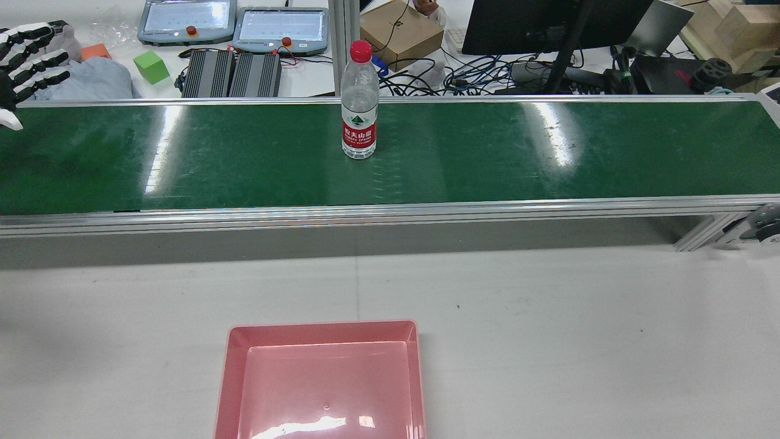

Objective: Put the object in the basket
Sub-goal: 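Raise the left hand into view beside the conveyor, fingers open, then move the open left hand along the conveyor toward the approaching bottle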

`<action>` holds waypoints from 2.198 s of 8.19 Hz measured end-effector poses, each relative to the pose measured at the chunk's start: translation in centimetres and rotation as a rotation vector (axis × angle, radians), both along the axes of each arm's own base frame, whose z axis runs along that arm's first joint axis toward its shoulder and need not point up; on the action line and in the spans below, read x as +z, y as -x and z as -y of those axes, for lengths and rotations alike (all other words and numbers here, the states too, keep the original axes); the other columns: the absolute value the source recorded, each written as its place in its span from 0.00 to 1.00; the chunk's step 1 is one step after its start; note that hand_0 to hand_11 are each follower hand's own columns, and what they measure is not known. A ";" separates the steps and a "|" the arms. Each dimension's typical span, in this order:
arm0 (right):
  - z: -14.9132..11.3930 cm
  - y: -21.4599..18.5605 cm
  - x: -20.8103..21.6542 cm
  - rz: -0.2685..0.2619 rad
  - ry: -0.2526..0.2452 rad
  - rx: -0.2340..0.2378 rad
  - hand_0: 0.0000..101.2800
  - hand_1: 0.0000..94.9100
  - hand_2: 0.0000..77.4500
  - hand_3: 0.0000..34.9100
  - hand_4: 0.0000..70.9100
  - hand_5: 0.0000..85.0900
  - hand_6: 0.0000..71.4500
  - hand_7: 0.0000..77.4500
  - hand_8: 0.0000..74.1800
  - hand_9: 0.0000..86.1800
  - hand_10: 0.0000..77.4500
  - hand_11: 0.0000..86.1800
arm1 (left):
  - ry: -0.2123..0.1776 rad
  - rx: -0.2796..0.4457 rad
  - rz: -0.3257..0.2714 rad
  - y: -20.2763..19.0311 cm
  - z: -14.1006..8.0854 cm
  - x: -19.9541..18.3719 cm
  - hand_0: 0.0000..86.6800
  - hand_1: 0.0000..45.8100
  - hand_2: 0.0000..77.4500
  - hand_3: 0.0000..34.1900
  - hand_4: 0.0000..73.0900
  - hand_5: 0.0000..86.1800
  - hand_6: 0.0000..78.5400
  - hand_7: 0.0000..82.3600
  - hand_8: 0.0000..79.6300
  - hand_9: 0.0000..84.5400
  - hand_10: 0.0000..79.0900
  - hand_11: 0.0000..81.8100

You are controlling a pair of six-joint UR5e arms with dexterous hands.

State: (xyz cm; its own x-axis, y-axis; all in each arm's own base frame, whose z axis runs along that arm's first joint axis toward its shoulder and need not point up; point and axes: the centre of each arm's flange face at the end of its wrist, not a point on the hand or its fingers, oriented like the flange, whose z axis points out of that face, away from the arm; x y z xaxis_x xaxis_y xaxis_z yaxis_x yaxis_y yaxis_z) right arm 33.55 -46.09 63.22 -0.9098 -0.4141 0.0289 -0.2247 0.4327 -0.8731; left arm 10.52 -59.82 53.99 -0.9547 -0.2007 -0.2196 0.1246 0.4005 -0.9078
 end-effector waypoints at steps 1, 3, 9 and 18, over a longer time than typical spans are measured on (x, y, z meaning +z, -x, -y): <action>0.0 0.0 0.0 0.000 0.000 0.000 0.00 0.00 0.01 0.00 0.01 0.00 0.00 0.01 0.00 0.00 0.00 0.00 | 0.001 0.000 -0.001 0.0 0.0 0.0 0.68 0.14 0.00 0.25 0.01 0.27 0.06 0.03 0.11 0.12 0.08 0.13; 0.0 0.0 0.0 0.000 0.000 0.000 0.00 0.00 0.01 0.00 0.01 0.00 0.00 0.01 0.00 0.00 0.00 0.00 | 0.000 0.001 -0.003 0.0 0.0 0.0 0.68 0.14 0.00 0.25 0.01 0.27 0.06 0.03 0.11 0.12 0.08 0.13; 0.0 0.0 0.0 -0.001 -0.001 0.000 0.00 0.00 0.01 0.01 0.01 0.00 0.00 0.01 0.00 0.00 0.00 0.00 | 0.002 0.029 -0.009 -2.7 -0.1 -1.0 0.68 0.14 0.00 0.23 0.05 0.29 0.08 0.05 0.14 0.13 0.10 0.16; 0.0 0.0 0.0 0.000 -0.001 0.000 0.00 0.00 0.01 0.00 0.01 0.00 0.00 0.01 0.00 0.00 0.00 0.00 | -0.017 0.011 -0.001 -13.0 -0.6 -12.3 0.67 0.08 0.00 0.29 0.01 0.28 0.06 0.02 0.11 0.12 0.08 0.14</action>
State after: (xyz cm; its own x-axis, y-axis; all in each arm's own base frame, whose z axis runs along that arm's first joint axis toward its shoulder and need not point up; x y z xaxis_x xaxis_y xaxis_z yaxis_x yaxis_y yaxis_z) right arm 33.55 -46.10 63.21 -0.9098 -0.4141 0.0290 -0.2251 0.4335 -0.8726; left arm 23.54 -59.26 41.71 -0.9528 -0.2075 -0.2217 0.1189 0.4170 -0.9011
